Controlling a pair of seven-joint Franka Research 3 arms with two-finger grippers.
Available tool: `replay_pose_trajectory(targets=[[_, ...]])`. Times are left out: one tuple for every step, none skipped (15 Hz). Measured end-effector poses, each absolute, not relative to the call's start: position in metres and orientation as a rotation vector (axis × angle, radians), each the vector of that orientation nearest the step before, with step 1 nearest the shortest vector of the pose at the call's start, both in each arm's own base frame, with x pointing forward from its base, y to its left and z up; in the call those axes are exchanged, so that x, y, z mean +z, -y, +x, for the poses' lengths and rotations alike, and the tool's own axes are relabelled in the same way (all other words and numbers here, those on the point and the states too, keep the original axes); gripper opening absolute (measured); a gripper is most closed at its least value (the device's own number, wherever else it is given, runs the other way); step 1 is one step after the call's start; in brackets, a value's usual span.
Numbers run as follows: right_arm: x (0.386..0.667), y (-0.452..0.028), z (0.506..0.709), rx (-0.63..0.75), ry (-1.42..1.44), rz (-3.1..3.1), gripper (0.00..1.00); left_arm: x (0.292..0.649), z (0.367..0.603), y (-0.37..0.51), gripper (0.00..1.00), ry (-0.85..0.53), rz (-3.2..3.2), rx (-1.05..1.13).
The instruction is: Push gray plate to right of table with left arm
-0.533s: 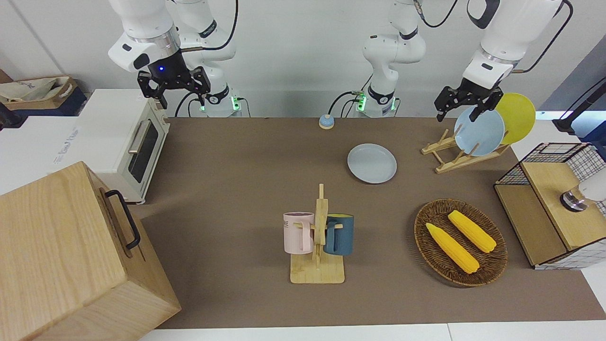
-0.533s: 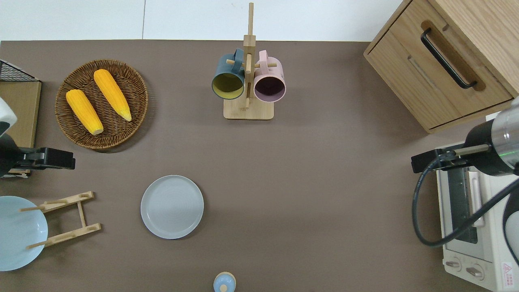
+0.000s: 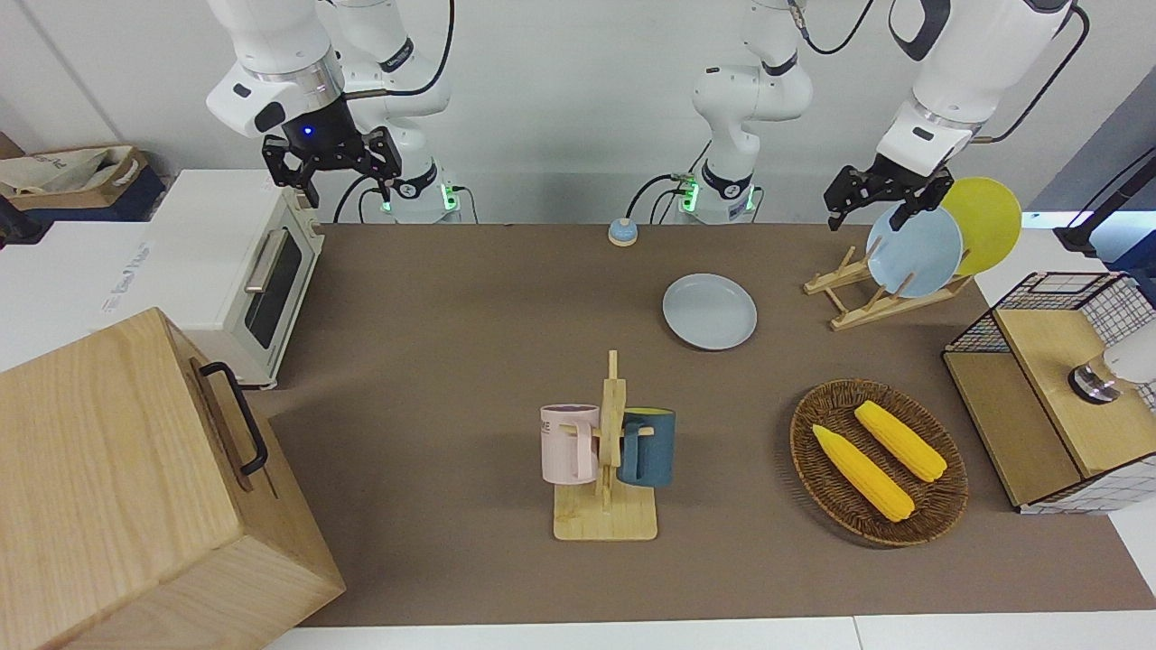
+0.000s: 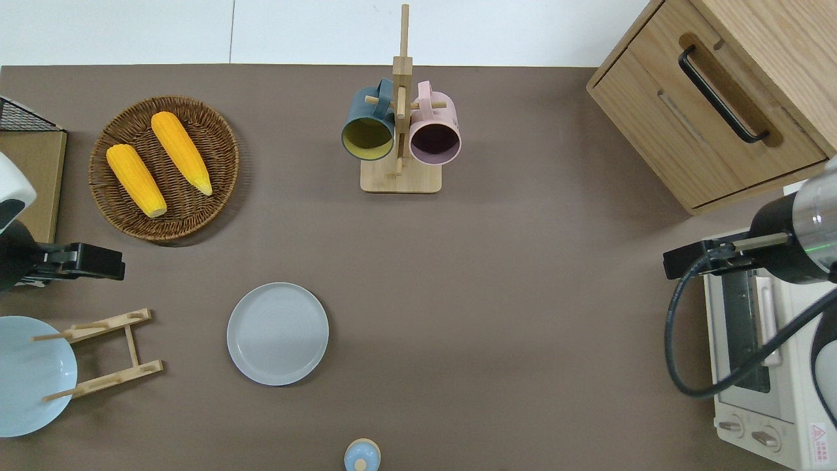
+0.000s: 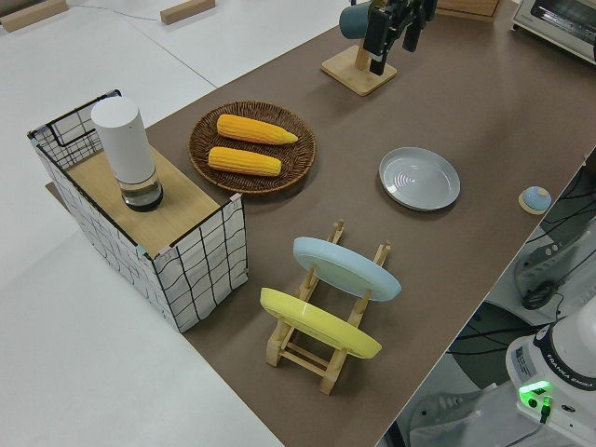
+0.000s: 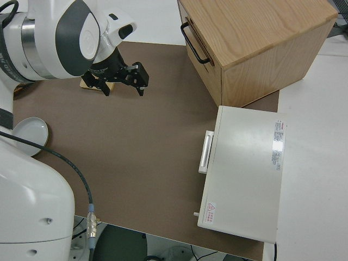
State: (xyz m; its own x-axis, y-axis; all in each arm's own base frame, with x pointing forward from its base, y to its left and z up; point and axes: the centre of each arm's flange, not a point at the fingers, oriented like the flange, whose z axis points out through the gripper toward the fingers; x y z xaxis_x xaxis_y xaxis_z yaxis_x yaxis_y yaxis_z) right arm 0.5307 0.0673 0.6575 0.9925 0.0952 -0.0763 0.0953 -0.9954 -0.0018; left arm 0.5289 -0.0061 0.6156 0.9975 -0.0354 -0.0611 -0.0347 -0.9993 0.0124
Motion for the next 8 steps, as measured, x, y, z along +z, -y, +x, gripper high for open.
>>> replay_pose_trajectory(targets=[[0.6575, -0.0673, 0.5307, -0.120, -0.150, 3.134, 0.99, 0.6153, 0.5287, 0.0067, 1.00, 0.057, 3.128, -0.100], [0.6575, -0.0673, 0.5307, -0.120, -0.150, 3.134, 0.99, 0.6148, 0.5285, 0.0072, 1.00, 0.058, 3.128, -0.104], [0.6575, -0.0673, 0.5307, -0.120, -0.150, 3.134, 0.99, 0.6140, 0.5283, 0.0074, 1.00, 0.058, 3.128, -0.111], [0.6575, -0.0673, 0.5307, -0.120, -0.150, 3.134, 0.99, 0.6129, 0.5279, 0.0075, 1.00, 0.057, 3.128, -0.120], [0.6575, -0.0673, 0.5307, -0.120, -0.150, 3.134, 0.99, 0.6114, 0.5272, 0.0075, 1.00, 0.051, 3.127, -0.133], [0.6575, -0.0673, 0.5307, -0.120, -0.150, 3.134, 0.99, 0.6099, 0.5267, 0.0075, 1.00, 0.045, 3.127, -0.141], [0.6575, -0.0673, 0.5307, -0.120, -0.150, 3.134, 0.99, 0.6085, 0.5264, 0.0075, 1.00, 0.042, 3.127, -0.148], [0.6575, -0.0673, 0.5307, -0.120, -0.150, 3.134, 0.99, 0.6063, 0.5260, 0.0075, 1.00, 0.039, 3.127, -0.158]])
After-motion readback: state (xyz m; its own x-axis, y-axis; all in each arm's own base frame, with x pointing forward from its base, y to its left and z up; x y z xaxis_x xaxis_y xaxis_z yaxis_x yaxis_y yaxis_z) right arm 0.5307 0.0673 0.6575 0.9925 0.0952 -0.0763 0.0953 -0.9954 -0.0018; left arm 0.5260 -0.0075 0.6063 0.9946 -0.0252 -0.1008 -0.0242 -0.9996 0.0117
